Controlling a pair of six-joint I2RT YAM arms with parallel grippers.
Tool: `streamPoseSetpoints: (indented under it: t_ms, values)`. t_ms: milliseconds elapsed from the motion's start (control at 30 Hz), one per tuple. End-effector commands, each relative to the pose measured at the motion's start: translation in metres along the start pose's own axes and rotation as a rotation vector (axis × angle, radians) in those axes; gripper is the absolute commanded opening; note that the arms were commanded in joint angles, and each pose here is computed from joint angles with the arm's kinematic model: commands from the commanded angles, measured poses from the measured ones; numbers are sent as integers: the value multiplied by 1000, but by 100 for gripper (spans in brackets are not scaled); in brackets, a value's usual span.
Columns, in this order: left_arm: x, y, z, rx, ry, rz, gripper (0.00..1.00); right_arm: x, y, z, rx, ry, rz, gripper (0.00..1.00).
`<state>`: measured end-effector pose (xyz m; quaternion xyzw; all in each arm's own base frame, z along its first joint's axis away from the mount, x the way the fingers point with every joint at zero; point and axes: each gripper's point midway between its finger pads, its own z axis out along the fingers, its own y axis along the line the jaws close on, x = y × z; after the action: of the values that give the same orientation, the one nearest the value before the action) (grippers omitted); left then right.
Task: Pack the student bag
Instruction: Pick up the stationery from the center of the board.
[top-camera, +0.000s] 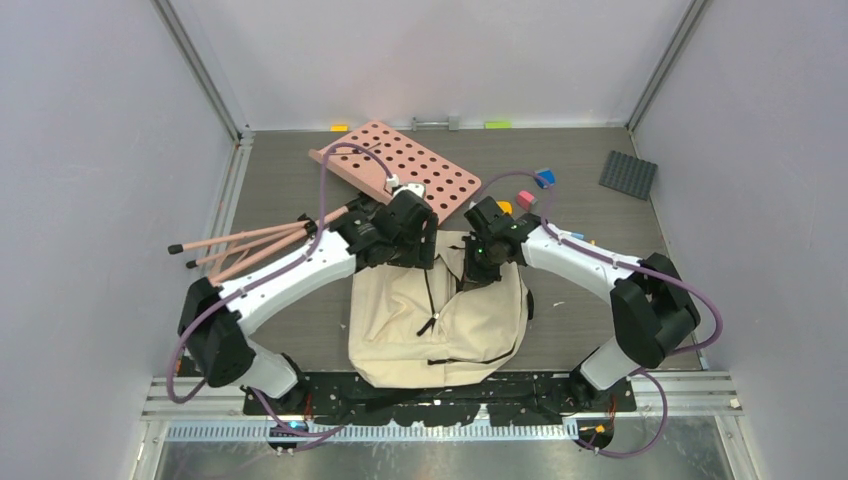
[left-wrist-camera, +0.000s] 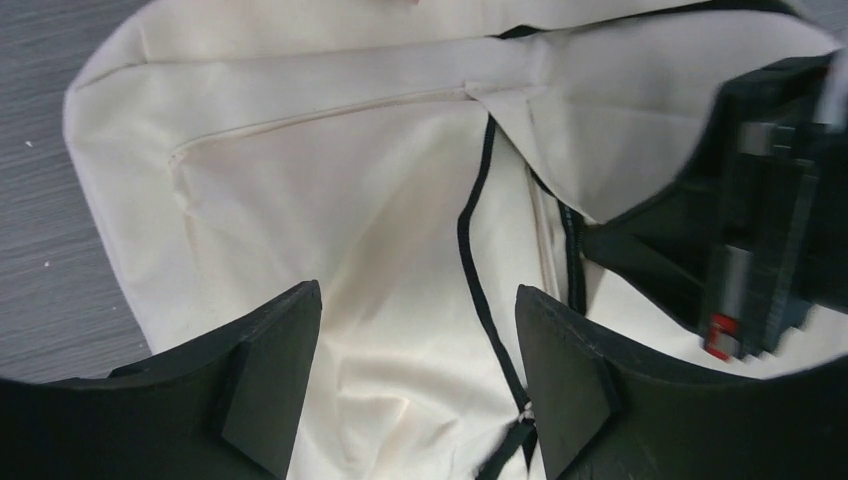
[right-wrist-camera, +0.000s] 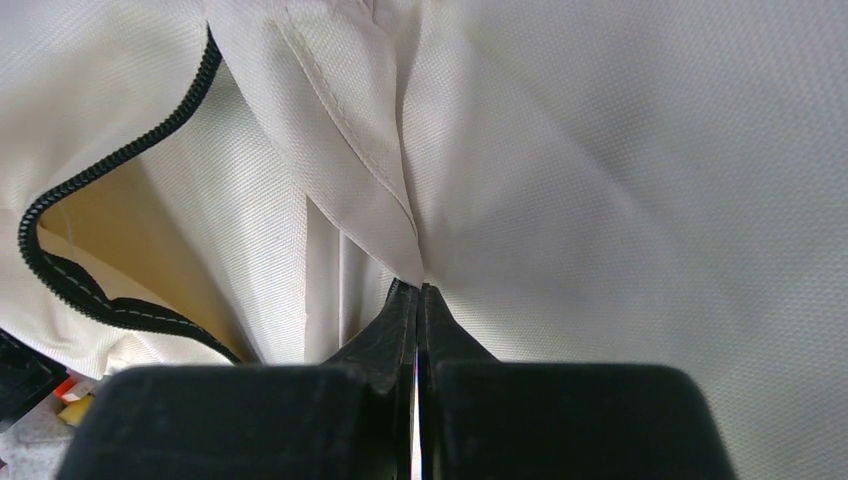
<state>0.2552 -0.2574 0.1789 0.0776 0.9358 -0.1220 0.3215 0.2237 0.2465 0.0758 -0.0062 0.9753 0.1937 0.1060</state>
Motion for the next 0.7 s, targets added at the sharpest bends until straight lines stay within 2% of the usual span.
streamPoseSetpoints:
  t_ms: [0, 133, 267, 367, 567, 667]
  values:
    - [11, -4, 23, -15, 49, 5, 74, -3, 11, -11, -82, -28, -15, 1]
    - [19, -11, 35, -2, 85, 2, 77, -4, 10, -10, -92, -32, -1, 1]
    - [26, -21, 44, 2, 76, 99, 79, -3, 11, -8, -111, -28, 0, 1]
    - [30, -15, 52, -45, 94, 120, 76, -3, 11, -6, -113, -27, 5, 1]
    - [37, 0, 46, -161, 139, 207, 40, -7, 3, -12, -86, -57, 16, 1]
    - [33, 4, 34, -191, 138, 221, 13, -12, -3, -18, -56, -83, 8, 1]
